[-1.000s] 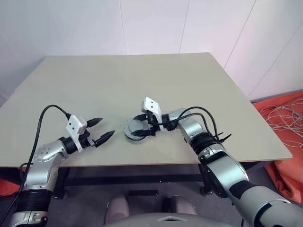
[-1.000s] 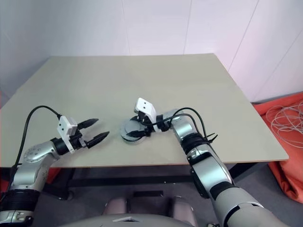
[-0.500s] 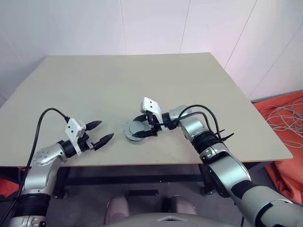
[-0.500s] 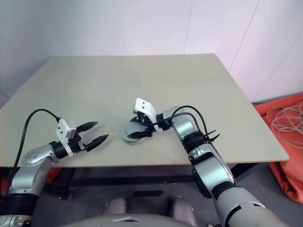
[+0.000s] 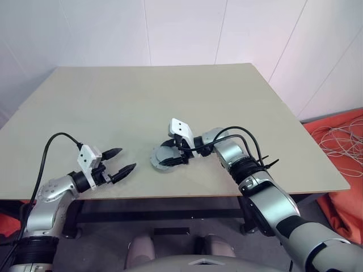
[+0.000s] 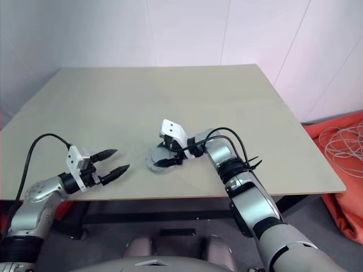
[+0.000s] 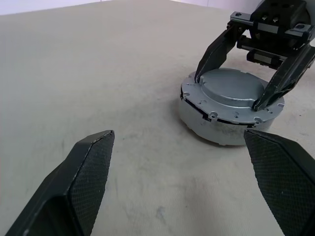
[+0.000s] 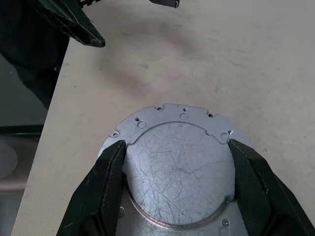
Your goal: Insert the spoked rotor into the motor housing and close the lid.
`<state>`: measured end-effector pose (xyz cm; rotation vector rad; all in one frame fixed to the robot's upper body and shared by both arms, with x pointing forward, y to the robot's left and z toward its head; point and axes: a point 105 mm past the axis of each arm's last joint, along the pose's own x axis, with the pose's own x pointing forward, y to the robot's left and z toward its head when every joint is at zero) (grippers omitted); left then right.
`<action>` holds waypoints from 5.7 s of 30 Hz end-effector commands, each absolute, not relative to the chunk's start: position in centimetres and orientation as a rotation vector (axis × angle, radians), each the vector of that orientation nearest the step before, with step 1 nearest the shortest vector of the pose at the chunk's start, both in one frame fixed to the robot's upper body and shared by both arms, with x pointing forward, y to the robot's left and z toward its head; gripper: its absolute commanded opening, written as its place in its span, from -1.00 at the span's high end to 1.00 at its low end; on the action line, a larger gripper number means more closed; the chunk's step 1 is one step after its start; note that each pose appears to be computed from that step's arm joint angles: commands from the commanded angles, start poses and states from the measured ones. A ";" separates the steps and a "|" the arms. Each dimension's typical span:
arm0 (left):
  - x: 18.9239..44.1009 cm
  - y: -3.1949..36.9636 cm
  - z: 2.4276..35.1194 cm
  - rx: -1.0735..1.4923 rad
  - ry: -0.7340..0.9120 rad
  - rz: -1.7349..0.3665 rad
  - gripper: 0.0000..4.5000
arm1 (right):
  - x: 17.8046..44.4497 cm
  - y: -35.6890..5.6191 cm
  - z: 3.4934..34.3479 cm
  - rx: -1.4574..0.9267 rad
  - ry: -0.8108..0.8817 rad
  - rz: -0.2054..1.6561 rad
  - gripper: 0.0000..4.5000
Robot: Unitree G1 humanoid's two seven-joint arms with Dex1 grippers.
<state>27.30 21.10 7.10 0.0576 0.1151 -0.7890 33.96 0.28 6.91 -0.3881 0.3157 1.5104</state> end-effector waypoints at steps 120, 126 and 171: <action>28.4 20.4 9.4 0.044 0.066 -0.811 -1.00 | 33.7 -0.5 5.3 -0.434 0.454 1.505 -0.41; 29.0 20.4 9.6 -0.011 0.074 -0.781 -0.83 | 33.7 -0.6 5.0 -0.431 0.462 1.501 -0.41; 32.2 11.6 5.6 0.060 0.264 -0.890 1.00 | 34.0 -0.8 7.9 -0.363 0.400 1.482 -0.99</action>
